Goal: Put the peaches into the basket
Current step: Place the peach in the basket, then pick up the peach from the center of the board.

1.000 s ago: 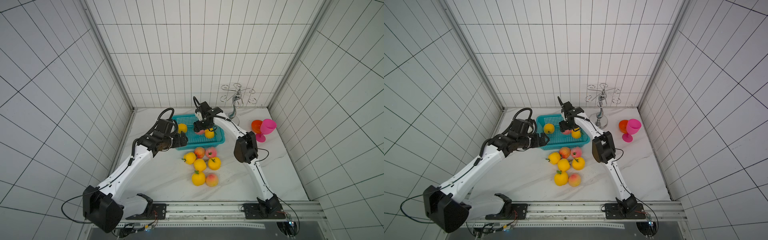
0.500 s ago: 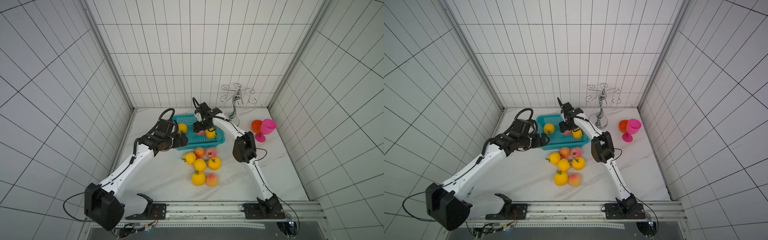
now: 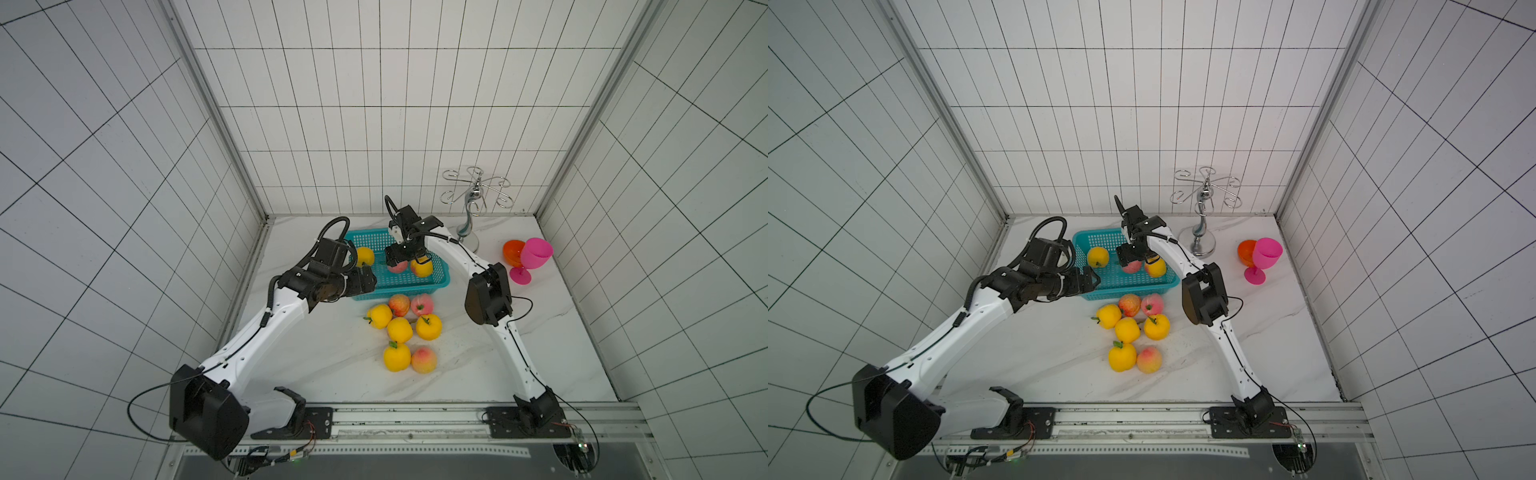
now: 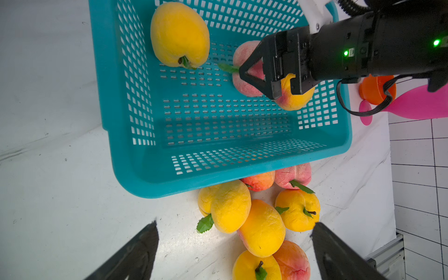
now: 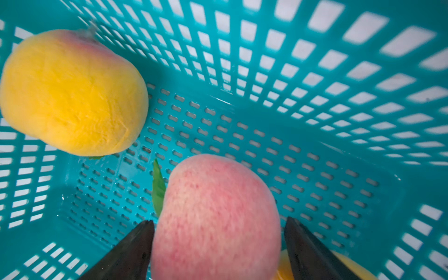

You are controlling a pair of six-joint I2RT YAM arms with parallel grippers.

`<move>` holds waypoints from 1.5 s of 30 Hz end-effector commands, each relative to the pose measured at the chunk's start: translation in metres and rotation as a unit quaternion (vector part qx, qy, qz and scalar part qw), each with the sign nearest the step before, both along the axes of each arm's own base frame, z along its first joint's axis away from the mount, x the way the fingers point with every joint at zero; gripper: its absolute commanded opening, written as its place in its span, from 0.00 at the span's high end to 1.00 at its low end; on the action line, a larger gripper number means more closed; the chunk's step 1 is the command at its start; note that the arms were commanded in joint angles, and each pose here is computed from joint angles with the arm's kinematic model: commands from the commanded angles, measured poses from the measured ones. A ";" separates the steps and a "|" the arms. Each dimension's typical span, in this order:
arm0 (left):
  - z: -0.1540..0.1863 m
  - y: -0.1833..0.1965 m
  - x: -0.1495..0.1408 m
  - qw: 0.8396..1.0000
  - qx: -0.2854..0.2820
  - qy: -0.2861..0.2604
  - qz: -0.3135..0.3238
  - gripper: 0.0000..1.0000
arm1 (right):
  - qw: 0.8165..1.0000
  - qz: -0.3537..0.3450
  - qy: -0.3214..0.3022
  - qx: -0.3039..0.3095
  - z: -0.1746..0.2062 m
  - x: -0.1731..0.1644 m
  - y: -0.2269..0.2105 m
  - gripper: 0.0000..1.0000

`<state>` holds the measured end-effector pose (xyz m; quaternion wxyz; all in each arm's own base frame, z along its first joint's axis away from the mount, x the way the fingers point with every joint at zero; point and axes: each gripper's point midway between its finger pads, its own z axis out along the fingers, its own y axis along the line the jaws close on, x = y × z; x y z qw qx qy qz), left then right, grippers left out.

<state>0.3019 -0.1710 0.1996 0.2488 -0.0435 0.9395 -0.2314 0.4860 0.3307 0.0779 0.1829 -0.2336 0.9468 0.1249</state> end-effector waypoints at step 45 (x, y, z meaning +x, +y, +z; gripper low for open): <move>-0.010 -0.009 -0.075 0.997 -0.025 0.024 -0.062 0.02 | 0.991 -0.108 -0.077 0.020 0.170 -0.225 -0.098 0.06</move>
